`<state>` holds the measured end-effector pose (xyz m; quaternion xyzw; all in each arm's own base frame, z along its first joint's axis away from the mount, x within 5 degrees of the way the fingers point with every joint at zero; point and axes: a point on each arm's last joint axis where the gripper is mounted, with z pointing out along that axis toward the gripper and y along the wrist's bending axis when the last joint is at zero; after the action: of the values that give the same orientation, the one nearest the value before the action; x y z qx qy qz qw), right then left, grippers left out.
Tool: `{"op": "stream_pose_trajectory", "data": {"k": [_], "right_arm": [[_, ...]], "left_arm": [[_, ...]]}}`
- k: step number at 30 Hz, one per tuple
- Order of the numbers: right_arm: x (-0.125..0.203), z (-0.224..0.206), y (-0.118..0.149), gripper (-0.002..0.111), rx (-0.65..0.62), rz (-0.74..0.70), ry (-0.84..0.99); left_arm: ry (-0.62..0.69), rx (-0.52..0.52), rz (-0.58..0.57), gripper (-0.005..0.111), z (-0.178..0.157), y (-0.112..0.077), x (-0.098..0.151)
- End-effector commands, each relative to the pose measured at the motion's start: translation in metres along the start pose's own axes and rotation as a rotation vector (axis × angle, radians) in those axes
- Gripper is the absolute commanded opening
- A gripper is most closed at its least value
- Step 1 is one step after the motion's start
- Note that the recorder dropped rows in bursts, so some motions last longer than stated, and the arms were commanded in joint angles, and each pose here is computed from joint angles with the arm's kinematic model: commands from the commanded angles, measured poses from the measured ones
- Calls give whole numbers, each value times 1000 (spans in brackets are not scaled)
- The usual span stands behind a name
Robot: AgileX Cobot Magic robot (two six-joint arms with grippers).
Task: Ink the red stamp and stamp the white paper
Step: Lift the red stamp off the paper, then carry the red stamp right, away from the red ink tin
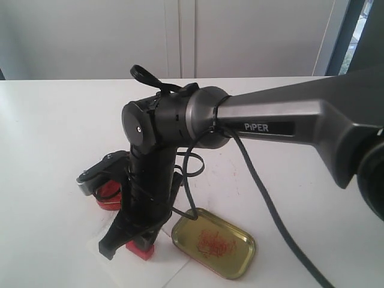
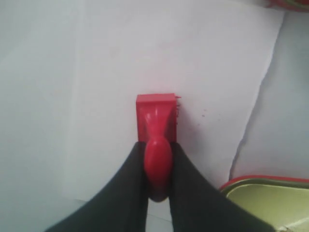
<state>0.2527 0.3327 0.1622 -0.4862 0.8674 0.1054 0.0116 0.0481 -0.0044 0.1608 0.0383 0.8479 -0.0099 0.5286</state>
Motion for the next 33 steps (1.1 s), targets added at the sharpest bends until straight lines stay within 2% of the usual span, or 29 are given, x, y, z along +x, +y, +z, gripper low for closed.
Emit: {"op": "stream_pose_trajectory", "data": {"k": [1,15,33], "right_arm": [[0,-2,-3,0,18,-8,-10],[2,-5,-4,0,39,-16,8],[1,-51,3,0,64,1,-99]], "left_arm": [[9,-1,-4,0,1,0,3],[9,-1,-4,0,1,0,3],[9,-1,-4,0,1,0,3]]}}
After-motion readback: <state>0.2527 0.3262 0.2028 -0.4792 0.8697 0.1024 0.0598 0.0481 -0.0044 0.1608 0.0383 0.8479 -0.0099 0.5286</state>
